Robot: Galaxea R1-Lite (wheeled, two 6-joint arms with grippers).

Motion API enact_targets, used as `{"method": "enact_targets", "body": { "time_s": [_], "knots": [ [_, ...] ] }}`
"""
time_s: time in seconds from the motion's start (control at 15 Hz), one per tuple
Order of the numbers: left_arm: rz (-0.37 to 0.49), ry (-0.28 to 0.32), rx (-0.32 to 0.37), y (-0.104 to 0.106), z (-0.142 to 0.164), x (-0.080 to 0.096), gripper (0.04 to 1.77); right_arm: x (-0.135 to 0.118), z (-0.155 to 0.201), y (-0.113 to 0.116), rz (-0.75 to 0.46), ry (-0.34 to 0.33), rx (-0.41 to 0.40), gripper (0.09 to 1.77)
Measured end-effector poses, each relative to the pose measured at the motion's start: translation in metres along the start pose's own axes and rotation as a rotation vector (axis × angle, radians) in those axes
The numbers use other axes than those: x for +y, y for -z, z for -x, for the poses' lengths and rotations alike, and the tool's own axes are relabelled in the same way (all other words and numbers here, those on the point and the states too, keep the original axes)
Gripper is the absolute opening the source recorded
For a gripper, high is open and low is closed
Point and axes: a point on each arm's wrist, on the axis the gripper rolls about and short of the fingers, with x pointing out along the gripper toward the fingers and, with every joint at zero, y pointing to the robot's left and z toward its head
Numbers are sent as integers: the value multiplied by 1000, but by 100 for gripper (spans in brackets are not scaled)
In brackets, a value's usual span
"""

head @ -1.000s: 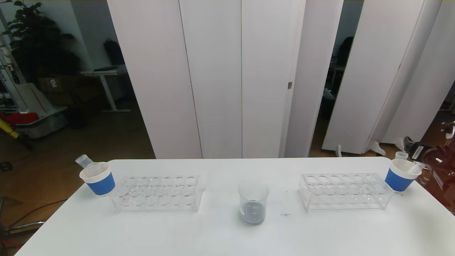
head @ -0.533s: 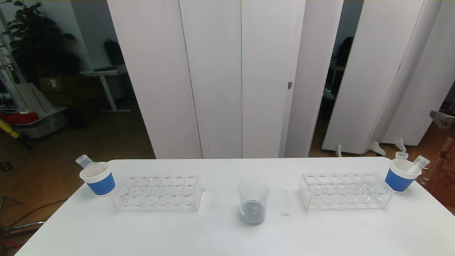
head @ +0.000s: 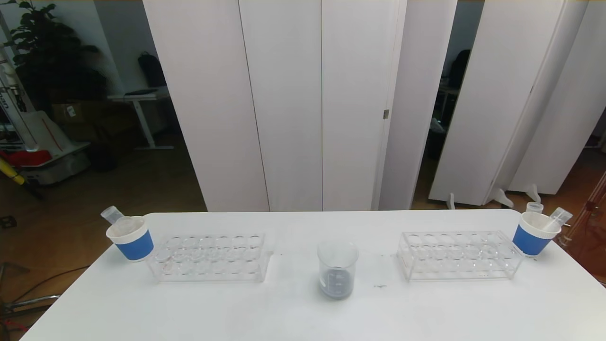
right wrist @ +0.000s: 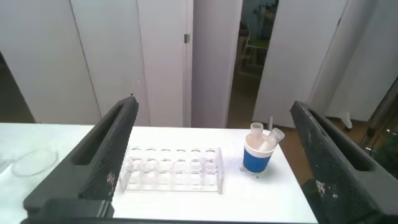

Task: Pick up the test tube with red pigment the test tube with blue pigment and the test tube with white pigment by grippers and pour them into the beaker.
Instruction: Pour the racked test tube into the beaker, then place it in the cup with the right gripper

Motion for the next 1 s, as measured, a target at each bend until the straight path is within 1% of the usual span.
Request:
{"method": "enact_targets", "body": {
  "time_s": [0.07, 0.2, 0.4, 0.6, 0.8, 0.87, 1.0],
  "knots": [
    [0, 0, 0, 0, 0, 0, 175, 3, 22, 10, -1, -19, 11, 175],
    [0, 0, 0, 0, 0, 0, 175, 3, 49, 39, -5, -24, 44, 175],
    [0, 0, 0, 0, 0, 0, 175, 1, 67, 90, -13, 0, 88, 175],
    [0, 0, 0, 0, 0, 0, 175, 1, 74, 135, -13, 4, 128, 175],
    [0, 0, 0, 0, 0, 0, 175, 1, 77, 162, -14, 0, 140, 175],
    [0, 0, 0, 0, 0, 0, 175, 2, 78, 168, -14, -3, 149, 175],
    [0, 0, 0, 0, 0, 0, 175, 2, 78, 172, -12, -6, 145, 175]
  ]
}}
